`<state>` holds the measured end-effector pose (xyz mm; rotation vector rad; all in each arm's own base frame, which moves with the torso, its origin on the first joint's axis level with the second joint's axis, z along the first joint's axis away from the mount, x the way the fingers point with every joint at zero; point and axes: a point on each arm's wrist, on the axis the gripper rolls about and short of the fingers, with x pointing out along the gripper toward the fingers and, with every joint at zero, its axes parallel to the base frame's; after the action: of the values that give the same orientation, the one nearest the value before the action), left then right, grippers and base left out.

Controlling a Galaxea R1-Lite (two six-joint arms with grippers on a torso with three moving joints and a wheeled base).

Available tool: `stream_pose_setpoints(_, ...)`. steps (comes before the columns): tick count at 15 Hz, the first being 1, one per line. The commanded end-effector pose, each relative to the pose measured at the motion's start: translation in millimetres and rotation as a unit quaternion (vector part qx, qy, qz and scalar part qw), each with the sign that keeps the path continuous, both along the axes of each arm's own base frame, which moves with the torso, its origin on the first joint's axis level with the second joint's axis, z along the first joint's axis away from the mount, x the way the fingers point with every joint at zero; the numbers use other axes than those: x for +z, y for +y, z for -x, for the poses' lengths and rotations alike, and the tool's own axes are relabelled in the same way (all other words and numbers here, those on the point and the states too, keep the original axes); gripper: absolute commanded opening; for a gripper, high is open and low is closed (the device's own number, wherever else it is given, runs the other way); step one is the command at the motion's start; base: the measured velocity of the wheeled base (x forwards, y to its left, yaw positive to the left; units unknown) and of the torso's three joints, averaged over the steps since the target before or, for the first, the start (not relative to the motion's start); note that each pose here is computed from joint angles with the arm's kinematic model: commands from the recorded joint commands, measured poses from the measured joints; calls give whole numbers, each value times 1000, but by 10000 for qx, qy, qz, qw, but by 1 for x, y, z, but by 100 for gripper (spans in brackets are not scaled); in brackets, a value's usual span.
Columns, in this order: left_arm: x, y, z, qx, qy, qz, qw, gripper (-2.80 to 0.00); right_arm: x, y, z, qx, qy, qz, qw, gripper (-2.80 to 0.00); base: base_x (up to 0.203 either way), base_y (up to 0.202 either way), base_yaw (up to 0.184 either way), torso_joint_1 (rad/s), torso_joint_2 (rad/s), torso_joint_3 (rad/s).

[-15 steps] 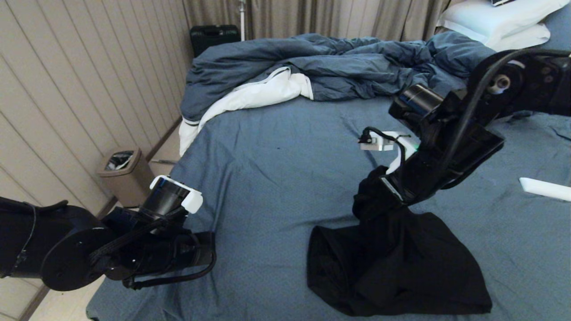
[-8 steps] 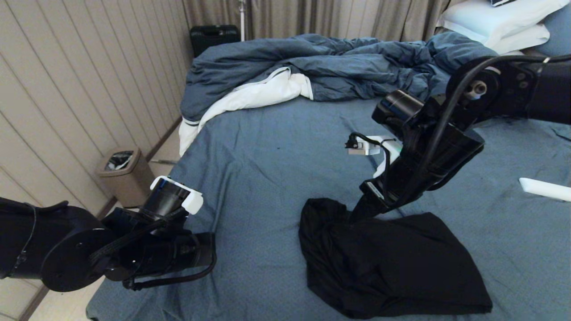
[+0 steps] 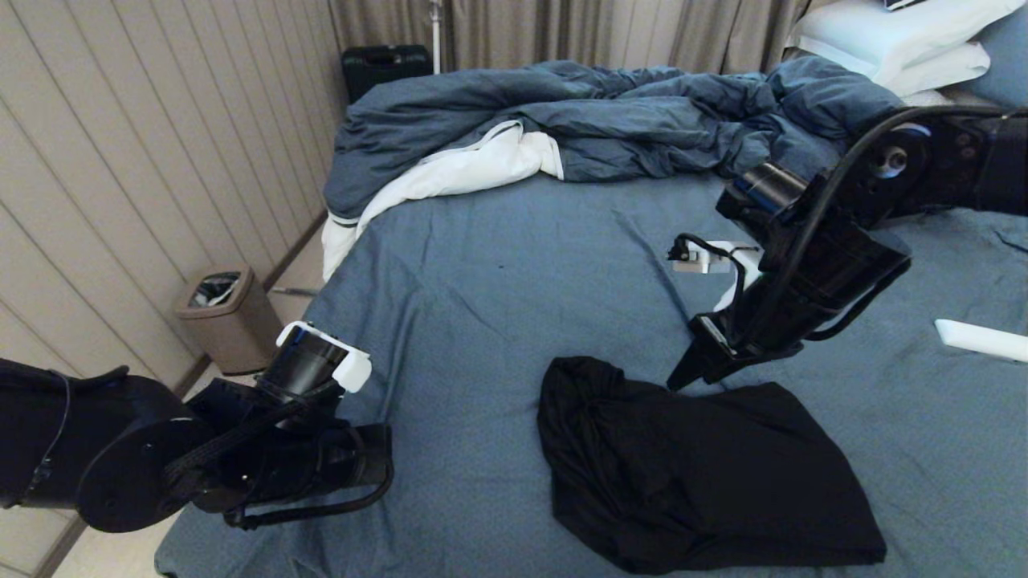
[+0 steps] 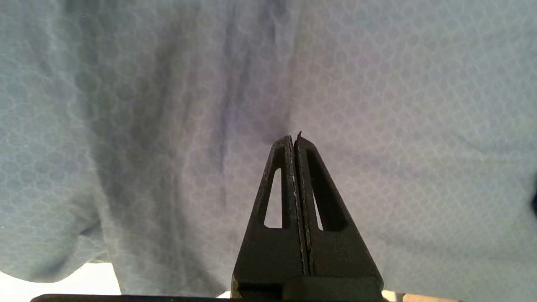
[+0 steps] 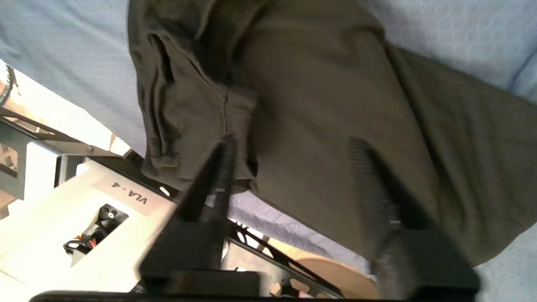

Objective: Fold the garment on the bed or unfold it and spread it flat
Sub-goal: Fold the black T-shirt

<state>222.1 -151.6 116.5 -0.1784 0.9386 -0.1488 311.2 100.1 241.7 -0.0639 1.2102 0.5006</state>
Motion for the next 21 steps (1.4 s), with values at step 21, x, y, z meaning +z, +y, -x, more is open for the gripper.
stream_pose_setpoints(21, -3, -3, 1, -35, 45, -45, 10000, -280, -35, 140, 14, 1451, -112, 50, 9893, -280, 0, 0, 0, 0, 0, 0)
